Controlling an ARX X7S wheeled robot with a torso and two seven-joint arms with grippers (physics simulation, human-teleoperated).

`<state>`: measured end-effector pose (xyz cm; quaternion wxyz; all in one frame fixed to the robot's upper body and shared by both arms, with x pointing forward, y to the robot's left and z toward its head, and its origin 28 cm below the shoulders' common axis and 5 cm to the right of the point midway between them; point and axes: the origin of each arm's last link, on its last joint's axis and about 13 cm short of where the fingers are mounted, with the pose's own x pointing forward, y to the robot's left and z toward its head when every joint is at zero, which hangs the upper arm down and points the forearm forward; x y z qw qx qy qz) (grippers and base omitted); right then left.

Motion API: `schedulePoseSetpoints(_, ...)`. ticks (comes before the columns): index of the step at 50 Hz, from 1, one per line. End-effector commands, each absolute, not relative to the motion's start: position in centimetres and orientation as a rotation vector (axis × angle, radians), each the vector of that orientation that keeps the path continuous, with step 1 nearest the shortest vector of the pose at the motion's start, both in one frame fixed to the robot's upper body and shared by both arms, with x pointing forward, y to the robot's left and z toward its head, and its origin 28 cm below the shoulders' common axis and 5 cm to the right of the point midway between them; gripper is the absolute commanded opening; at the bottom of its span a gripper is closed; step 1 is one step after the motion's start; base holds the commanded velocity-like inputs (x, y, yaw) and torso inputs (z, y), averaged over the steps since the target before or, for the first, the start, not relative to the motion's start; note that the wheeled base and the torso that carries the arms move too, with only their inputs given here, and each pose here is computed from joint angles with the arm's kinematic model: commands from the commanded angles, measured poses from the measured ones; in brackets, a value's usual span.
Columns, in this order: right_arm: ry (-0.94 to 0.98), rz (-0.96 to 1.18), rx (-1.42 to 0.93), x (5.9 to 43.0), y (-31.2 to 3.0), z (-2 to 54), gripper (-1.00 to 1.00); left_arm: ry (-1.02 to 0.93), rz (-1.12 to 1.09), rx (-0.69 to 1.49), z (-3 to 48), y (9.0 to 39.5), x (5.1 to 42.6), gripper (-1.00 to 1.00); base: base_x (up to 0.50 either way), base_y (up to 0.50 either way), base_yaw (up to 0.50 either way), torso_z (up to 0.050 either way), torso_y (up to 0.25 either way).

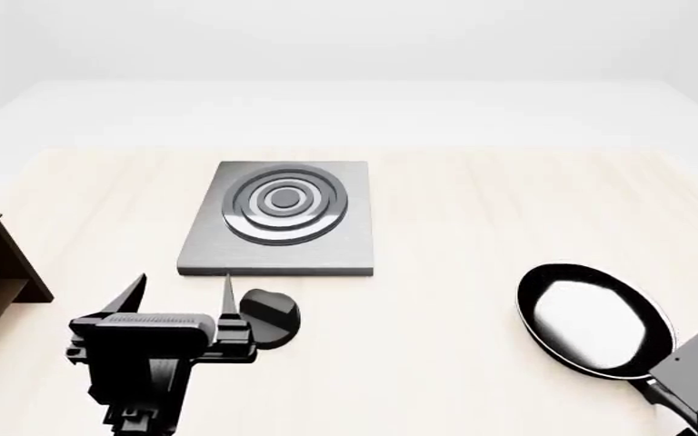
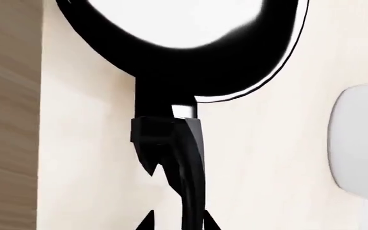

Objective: Turn on the stove and put the frying pan on it.

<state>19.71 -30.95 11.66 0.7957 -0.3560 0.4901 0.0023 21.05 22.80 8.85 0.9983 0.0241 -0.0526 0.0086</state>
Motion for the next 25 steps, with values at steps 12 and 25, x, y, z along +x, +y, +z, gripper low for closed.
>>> schedulePoseSetpoints(12,0.814,-0.005,-0.893,20.9,-29.6,17.5,-1.00,-0.104,0.017,0.046,8.8,22.8,21.0,1.00,0.00,0.00,0.00,0.000,0.000)
schedulePoseSetpoints(25,0.705,-0.057,-0.944,21.2,-29.0,22.2,-1.00,-0.106,0.019,0.045,8.9,22.8,20.9,1.00,0.00,0.00,0.00,0.000,0.000)
